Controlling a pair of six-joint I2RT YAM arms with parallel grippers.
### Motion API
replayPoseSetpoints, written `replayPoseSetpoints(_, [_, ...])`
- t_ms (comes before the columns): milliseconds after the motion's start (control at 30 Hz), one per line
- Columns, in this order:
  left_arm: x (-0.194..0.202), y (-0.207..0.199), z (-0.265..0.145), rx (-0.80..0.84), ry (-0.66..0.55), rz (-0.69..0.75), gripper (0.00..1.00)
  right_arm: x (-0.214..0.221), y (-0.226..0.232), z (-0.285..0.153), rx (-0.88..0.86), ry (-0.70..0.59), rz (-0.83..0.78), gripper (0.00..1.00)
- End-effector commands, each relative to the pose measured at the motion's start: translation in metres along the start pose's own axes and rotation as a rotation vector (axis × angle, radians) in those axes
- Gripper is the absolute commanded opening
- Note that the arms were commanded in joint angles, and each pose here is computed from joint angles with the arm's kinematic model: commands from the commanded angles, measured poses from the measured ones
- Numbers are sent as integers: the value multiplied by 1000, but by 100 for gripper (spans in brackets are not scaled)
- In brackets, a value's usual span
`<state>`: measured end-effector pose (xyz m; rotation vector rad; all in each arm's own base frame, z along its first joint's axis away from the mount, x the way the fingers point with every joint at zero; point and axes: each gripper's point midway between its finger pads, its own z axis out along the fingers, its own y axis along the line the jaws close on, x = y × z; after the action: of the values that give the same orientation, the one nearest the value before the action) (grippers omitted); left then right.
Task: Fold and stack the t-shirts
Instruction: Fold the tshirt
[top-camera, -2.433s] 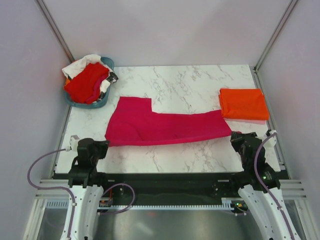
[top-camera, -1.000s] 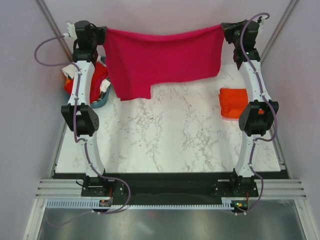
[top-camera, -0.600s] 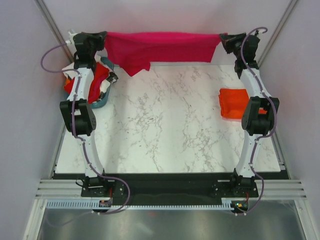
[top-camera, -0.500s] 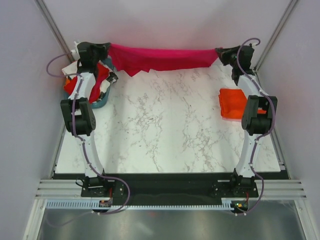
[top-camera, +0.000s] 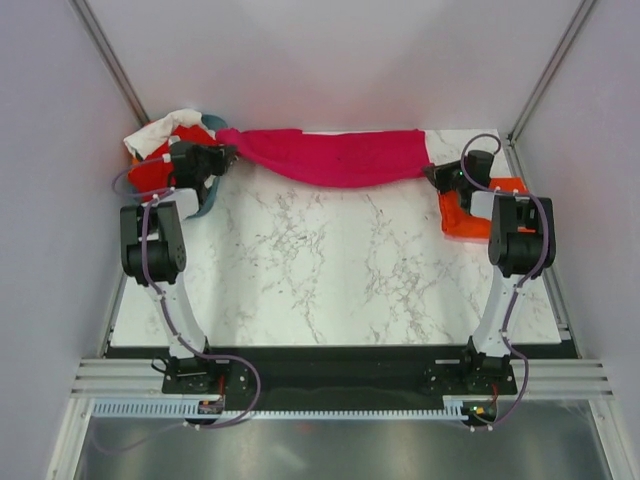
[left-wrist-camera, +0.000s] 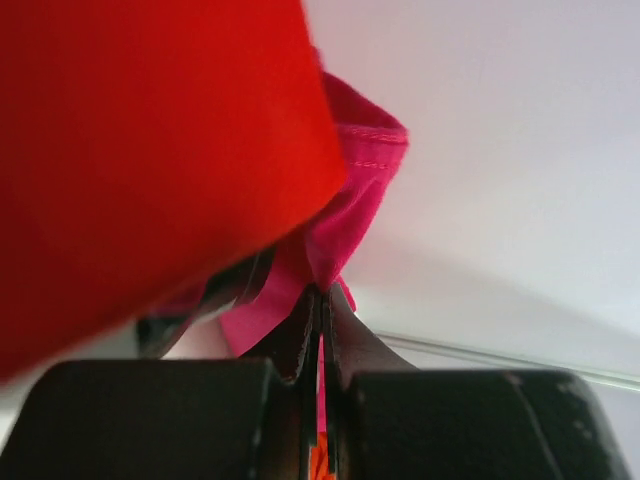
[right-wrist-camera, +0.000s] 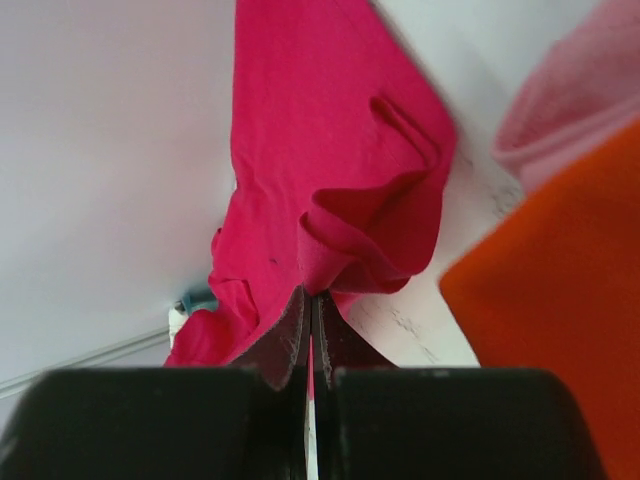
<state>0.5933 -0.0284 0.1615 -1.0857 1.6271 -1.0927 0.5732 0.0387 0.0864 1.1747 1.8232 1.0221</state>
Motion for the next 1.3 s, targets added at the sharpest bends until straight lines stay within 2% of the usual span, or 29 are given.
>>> replayPoseSetpoints(0, [5, -11, -23, 47, 18, 45, 2, -8, 34, -23, -117, -40, -66, 0])
replayPoseSetpoints(67, [8, -14, -36, 38, 15, 77, 2, -3, 29, -32, -107, -36, -80, 0])
replayPoseSetpoints(333, [24, -21, -41, -47, 34, 221, 2, 2, 7, -45, -50, -34, -104, 0])
replayPoseSetpoints(533, [30, -23, -51, -143, -1, 347, 2, 7, 0, -54, -32, -29, -127, 0])
replayPoseSetpoints(667, [30, 6, -73, -247, -39, 292, 2, 11, -6, -64, -1, -26, -147, 0])
replayPoseSetpoints(867, [33, 17, -107, -276, -76, 275, 2, 23, -18, -84, 89, -30, -228, 0])
replayPoseSetpoints(967, [43, 42, -129, -323, -68, 253, 2, 28, -24, -96, 124, -46, -263, 0])
replayPoseSetpoints(1033, [45, 43, -141, -318, -80, 234, 2, 32, -30, -104, 142, -46, -269, 0])
replayPoseSetpoints(1067, [50, 58, -149, -345, -70, 224, 2, 34, -34, -108, 151, -47, -271, 0])
replayPoseSetpoints(1133, [53, 57, -160, -330, -80, 212, 2, 41, -40, -117, 165, -40, -284, 0])
replayPoseSetpoints(1267, [64, 79, -186, -353, -69, 204, 2, 52, -54, -136, 187, -42, -296, 0])
